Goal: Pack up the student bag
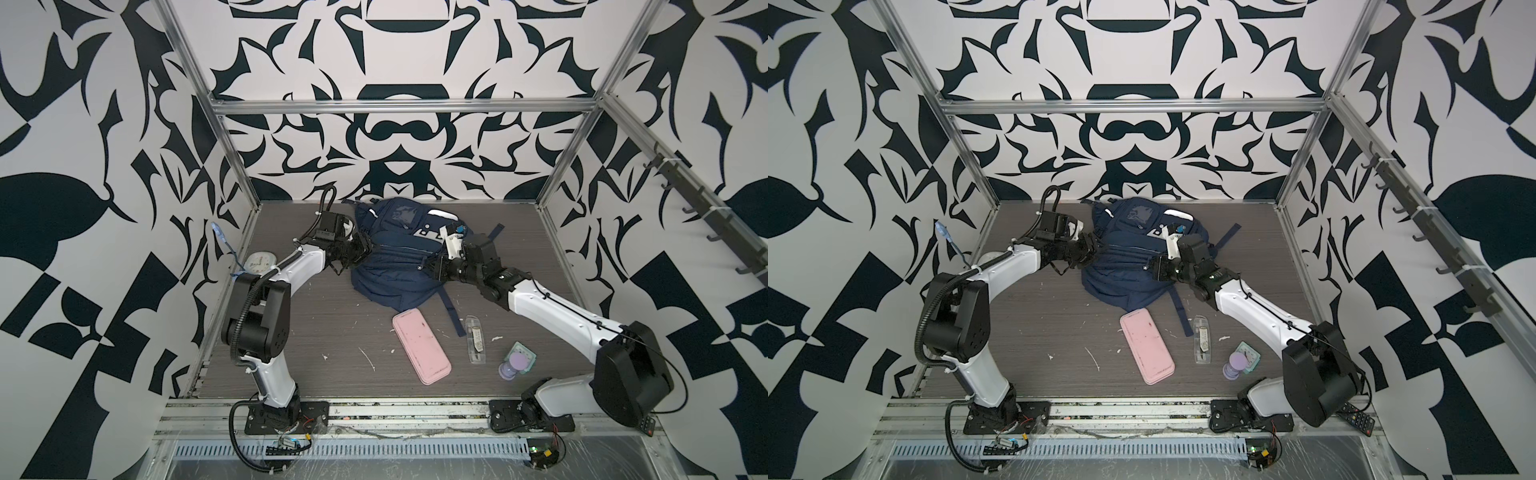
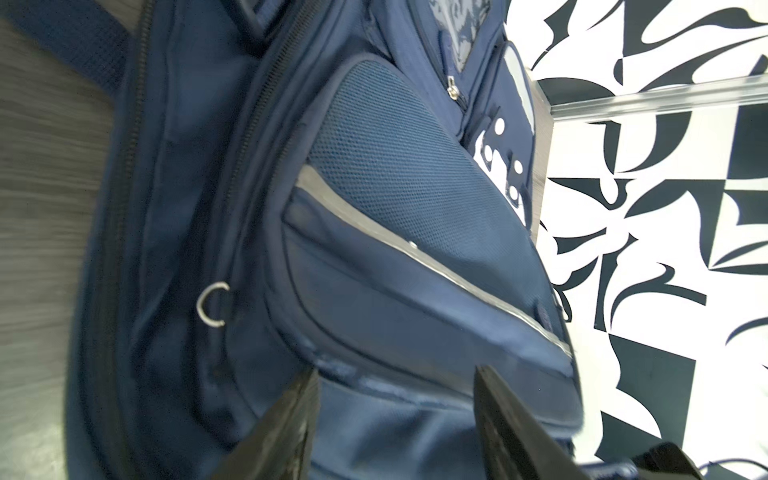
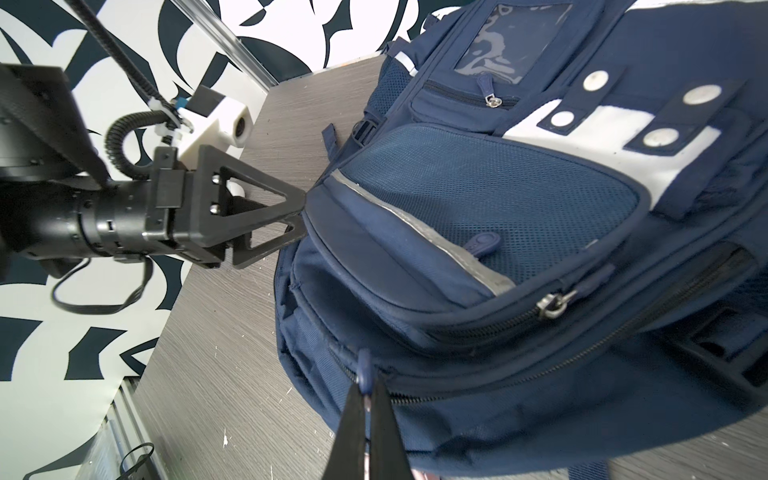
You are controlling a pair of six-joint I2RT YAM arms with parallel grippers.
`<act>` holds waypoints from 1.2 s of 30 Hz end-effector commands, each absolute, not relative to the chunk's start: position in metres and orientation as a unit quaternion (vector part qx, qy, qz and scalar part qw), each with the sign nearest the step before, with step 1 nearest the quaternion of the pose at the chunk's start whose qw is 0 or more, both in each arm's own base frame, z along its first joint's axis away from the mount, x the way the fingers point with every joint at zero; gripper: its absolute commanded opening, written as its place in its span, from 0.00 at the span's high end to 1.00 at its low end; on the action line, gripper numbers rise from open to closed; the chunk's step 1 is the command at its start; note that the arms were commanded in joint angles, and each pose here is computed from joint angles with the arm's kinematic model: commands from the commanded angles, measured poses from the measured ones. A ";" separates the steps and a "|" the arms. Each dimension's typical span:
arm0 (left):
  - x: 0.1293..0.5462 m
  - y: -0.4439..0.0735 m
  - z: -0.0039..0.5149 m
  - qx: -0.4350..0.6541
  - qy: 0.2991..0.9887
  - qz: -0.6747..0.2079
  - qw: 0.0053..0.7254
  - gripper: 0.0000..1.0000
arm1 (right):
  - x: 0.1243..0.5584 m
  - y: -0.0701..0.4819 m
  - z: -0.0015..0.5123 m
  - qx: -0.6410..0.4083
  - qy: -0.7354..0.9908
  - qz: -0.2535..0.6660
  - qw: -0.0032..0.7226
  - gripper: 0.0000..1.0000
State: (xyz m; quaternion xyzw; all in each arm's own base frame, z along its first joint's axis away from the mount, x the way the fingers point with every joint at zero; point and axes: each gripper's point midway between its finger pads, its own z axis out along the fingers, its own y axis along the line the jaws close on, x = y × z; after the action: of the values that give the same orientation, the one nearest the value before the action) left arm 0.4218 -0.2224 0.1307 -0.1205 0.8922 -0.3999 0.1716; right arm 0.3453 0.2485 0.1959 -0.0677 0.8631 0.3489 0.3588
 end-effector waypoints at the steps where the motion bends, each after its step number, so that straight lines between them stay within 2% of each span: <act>1: 0.437 -0.217 0.117 -0.137 0.890 -0.398 0.178 0.38 | 0.347 0.247 0.221 -0.078 0.843 0.359 0.392 1.00; 10: 0.463 -0.202 0.111 -0.170 0.876 -0.410 0.192 0.41 | 0.349 0.246 0.222 -0.079 0.842 0.362 0.393 1.00; 14: 0.470 -0.209 0.113 -0.166 0.868 -0.428 0.188 0.46 | 0.351 0.246 0.222 -0.078 0.842 0.362 0.392 1.00; 22: 0.470 -0.215 0.112 -0.156 0.864 -0.444 0.177 0.62 | 0.355 0.245 0.224 -0.076 0.841 0.362 0.395 1.00; 30: 0.469 -0.204 0.122 -0.167 0.851 -0.460 0.190 0.98 | 0.362 0.245 0.224 -0.081 0.842 0.359 0.394 1.00; 36: 0.460 -0.164 0.129 -0.224 0.829 -0.454 0.235 1.00 | 0.360 0.245 0.225 -0.091 0.841 0.362 0.392 1.00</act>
State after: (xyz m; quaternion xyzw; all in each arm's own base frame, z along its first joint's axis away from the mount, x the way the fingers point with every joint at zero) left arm 0.4554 -0.1918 0.1048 -0.1930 0.8521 -0.4493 0.1869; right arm 0.3477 0.2453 0.1919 -0.0780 0.8635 0.3569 0.3477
